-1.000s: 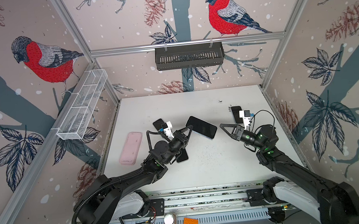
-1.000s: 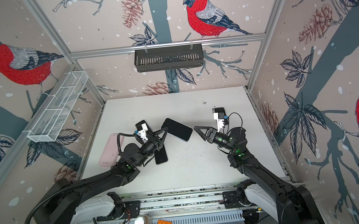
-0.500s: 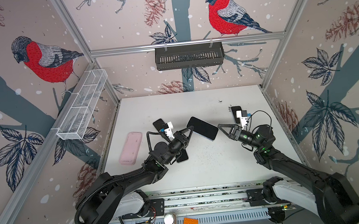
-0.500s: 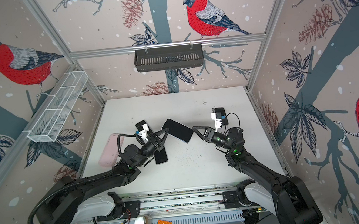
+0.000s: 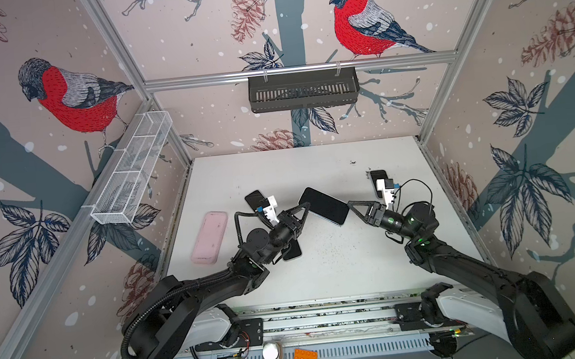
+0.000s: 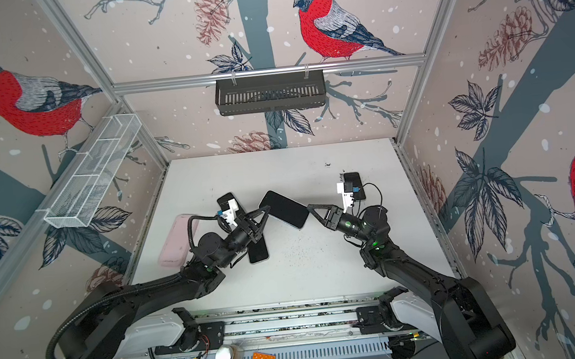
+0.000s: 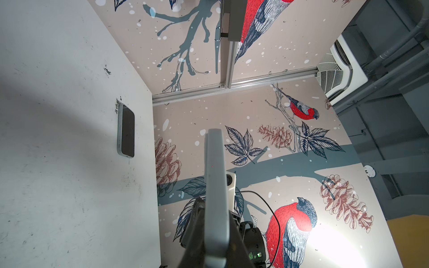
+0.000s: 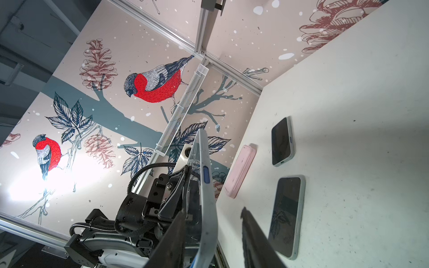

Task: Take the phone out of the phone case
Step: Remove the phone case from the phone.

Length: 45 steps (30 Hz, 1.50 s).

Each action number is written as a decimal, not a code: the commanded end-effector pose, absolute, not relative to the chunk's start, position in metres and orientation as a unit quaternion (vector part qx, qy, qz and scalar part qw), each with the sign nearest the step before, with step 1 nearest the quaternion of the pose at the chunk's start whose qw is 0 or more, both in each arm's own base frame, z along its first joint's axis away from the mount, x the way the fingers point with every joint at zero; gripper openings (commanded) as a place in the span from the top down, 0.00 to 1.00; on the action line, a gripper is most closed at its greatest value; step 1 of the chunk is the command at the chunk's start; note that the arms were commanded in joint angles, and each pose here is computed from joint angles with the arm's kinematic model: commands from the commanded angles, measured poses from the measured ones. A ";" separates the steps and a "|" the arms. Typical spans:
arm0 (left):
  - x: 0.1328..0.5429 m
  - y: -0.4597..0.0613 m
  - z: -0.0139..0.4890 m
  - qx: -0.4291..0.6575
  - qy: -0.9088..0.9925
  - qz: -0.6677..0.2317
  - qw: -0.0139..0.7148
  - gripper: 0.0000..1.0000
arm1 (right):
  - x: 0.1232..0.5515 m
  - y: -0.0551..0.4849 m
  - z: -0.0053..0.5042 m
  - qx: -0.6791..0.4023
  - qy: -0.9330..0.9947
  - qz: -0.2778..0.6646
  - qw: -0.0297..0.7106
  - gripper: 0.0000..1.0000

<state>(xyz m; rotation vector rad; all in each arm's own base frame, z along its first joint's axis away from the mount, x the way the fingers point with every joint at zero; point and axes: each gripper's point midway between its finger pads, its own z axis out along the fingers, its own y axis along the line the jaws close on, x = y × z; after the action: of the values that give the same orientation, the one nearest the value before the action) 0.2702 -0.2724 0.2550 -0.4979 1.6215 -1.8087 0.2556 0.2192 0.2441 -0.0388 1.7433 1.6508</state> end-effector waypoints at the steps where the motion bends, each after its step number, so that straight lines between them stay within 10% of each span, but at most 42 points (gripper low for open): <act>1: 0.265 -0.268 0.286 -0.174 0.570 -0.728 0.339 1.00 | 0.255 0.218 0.256 -0.020 0.658 0.650 0.379 0.64; 28: 0.261 -0.261 0.297 -0.179 0.528 -0.757 0.340 1.00 | 0.250 0.210 0.283 0.011 0.592 0.715 0.371 0.77; 34: 0.261 -0.260 0.300 -0.178 0.526 -0.758 0.342 1.00 | 0.257 0.210 0.264 0.027 0.624 0.687 0.371 0.59; 45: 0.263 -0.264 0.296 -0.177 0.530 -0.757 0.338 1.00 | 0.253 0.221 0.269 0.004 0.617 0.697 0.365 0.58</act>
<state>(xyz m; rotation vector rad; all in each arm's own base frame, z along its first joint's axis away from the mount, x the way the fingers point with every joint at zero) 0.2692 -0.2696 0.2636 -0.5081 1.5239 -1.8893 0.2555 0.2198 0.2575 0.0648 1.6396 1.7966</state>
